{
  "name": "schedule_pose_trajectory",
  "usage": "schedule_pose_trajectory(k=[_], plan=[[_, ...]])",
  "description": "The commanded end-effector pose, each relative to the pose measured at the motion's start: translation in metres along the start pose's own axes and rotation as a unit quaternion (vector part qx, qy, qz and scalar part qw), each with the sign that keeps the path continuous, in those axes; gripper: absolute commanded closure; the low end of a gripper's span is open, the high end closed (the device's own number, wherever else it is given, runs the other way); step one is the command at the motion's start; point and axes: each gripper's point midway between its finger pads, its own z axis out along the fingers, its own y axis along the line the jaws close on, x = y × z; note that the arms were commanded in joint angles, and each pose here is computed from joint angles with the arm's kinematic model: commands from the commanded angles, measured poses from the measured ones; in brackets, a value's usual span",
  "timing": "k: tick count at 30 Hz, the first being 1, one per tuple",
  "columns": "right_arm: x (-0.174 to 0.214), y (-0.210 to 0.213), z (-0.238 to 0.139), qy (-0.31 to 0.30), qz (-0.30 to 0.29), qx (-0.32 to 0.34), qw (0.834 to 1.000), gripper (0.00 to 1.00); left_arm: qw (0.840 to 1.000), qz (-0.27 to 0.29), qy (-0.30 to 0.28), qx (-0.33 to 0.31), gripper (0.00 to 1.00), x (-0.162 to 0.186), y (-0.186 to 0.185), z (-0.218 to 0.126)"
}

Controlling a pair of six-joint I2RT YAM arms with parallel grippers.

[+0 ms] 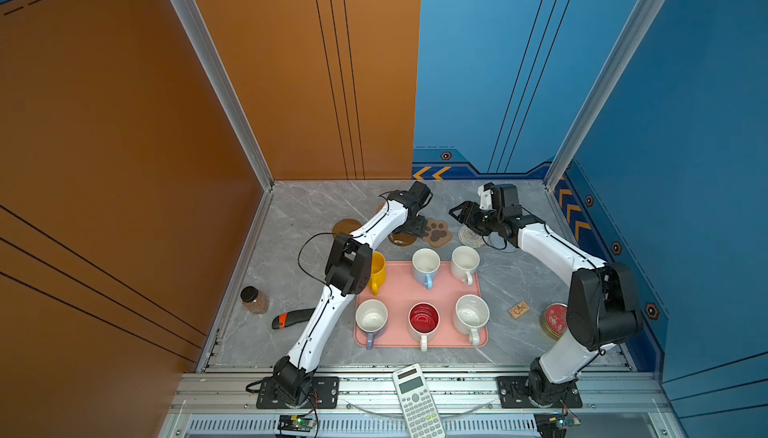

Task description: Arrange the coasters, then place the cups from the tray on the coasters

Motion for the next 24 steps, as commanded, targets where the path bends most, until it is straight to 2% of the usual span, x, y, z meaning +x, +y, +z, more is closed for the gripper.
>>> schedule_pose_trajectory(k=[1, 12, 24], plan=[[0.004, -0.003, 0.008, 0.008, 0.005, -0.001, 1.000, 0.35, 1.000, -0.009, 0.011, 0.010, 0.17, 0.002, 0.006, -0.014], [0.005, -0.003, 0.009, 0.011, 0.006, -0.002, 1.000, 0.35, 0.998, -0.025, 0.052, -0.015, 0.20, 0.028, 0.032, -0.002], [0.006, -0.001, 0.009, 0.011, 0.004, -0.002, 1.000, 0.35, 0.997, -0.031, 0.060, -0.038, 0.20, 0.034, 0.057, -0.003]])
